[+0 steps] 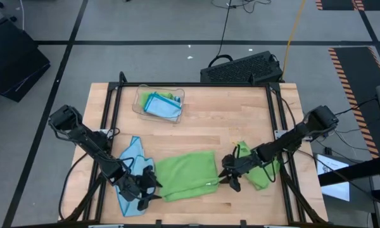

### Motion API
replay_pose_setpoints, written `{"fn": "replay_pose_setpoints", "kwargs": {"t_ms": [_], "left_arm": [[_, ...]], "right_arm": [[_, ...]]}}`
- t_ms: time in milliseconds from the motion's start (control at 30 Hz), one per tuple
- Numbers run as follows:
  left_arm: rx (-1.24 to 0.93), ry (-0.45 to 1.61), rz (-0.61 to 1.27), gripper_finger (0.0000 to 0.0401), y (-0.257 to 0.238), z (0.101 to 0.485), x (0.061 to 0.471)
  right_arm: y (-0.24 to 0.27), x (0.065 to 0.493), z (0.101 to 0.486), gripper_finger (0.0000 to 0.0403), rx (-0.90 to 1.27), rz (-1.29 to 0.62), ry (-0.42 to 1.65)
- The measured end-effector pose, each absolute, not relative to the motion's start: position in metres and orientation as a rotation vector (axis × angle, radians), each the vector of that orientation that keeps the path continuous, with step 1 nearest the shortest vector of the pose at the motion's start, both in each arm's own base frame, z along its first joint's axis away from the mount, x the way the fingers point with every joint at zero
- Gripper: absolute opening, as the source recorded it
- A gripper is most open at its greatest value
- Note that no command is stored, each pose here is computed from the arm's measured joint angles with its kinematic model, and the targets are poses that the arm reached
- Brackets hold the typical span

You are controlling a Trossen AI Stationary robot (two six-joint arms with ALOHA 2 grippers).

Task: Fold microfiber towels
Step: Fold the top green microfiber cloth

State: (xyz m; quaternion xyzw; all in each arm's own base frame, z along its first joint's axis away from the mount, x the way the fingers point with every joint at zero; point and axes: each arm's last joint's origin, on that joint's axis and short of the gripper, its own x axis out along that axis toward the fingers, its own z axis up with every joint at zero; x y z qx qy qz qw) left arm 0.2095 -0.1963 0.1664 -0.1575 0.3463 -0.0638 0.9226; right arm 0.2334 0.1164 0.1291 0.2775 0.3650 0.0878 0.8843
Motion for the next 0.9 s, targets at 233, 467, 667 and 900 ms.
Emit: {"fn": "replay_pose_setpoints", "kwargs": {"t_ms": [233, 467, 667, 900], "left_arm": [[-0.251, 0.654, 0.003, 0.0232, -0.190, 0.165, 0.210], [-0.252, 0.647, -0.001, 0.0232, -0.194, 0.163, 0.208], [-0.186, 0.643, -0.105, 0.0232, -0.216, 0.143, 0.207], [-0.240, 0.664, -0.100, 0.0232, -0.221, 0.119, 0.215]], "right_arm": [[0.120, 0.238, 0.139, 0.0150, 0.504, 0.083, 0.558], [0.133, 0.237, 0.141, 0.0133, 0.448, 0.079, 0.458], [0.143, 0.238, 0.133, 0.0119, 0.433, 0.096, 0.445], [0.157, 0.258, 0.114, 0.0094, 0.382, 0.114, 0.513]]}}
